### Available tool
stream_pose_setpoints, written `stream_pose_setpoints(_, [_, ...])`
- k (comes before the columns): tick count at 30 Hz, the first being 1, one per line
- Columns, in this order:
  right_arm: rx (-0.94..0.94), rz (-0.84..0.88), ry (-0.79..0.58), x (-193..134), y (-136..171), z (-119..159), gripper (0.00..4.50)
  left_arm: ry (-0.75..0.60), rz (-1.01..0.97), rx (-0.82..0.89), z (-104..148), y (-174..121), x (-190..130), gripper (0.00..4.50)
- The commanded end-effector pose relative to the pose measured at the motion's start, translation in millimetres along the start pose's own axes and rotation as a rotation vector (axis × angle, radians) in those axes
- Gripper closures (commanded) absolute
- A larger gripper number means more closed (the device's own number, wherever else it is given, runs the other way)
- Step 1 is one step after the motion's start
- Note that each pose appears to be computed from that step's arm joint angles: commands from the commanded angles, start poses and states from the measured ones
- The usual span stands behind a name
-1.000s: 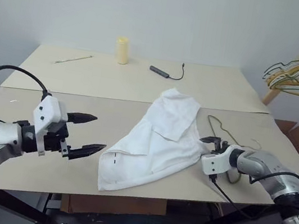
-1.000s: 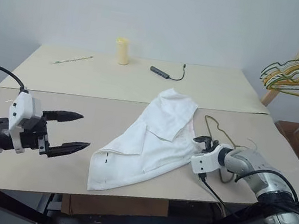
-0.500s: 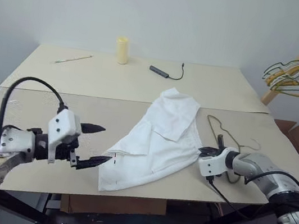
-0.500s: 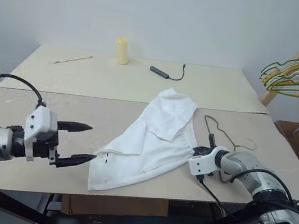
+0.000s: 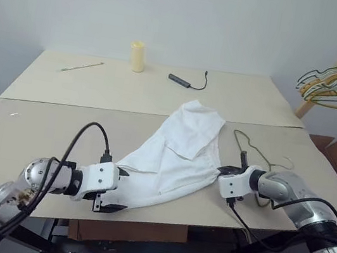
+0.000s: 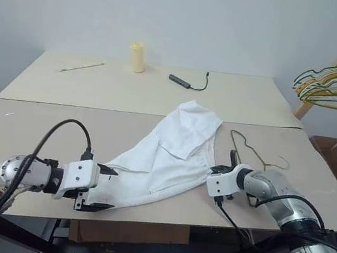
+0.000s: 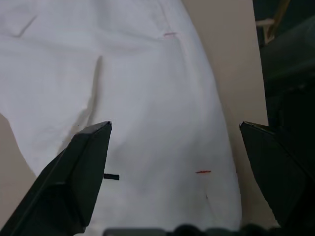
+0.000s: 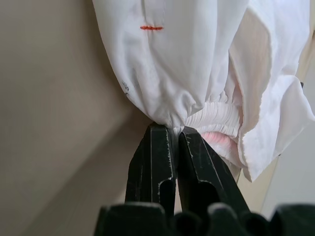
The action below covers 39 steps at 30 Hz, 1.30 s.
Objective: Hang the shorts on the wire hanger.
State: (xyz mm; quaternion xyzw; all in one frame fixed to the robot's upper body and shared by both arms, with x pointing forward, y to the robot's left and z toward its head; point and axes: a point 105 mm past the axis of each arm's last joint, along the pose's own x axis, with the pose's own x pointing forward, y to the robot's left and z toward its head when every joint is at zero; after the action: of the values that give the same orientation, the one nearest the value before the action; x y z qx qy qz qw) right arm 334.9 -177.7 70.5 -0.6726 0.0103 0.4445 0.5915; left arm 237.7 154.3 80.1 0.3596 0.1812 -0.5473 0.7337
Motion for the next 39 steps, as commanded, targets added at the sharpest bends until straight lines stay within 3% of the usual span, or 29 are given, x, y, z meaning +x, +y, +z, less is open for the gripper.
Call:
stream_pose_setpoints(1, [-0.001, -0.066, 0.011, -12, -18, -3, 4.45, 0.049, -0.01, 0.082, -4, 4, -3, 0.0])
stream_pose_setpoints(10, [0.009, -0.075, 0.018, -13, -18, -2, 4.45, 0.15, -0.086, 0.157, -25, -4, -6, 0.0])
stream_pose_setpoints(15, [0.008, -0.085, 0.017, -13, -22, -2, 4.5, 0.226, -0.067, 0.189, -39, 2, -6, 1.51])
stream_pose_setpoints(24, [0.007, -0.098, 0.009, -11, -27, 0, 4.5, 0.242, -0.026, 0.162, -46, 11, -11, 4.47])
stream_pose_setpoints(31, [0.027, -0.113, -0.014, -9, -32, 5, 4.5, 0.191, 0.057, 0.159, -41, 36, -21, 4.47])
stream_pose_setpoints(34, [0.037, -0.115, -0.025, -8, -32, 7, 4.5, 0.151, 0.021, 0.153, -37, 35, -29, 3.84])
stream_pose_setpoints(39, [0.045, -0.116, -0.031, -7, -31, 10, 4.5, 0.137, -0.038, 0.18, -35, 27, -35, 2.21])
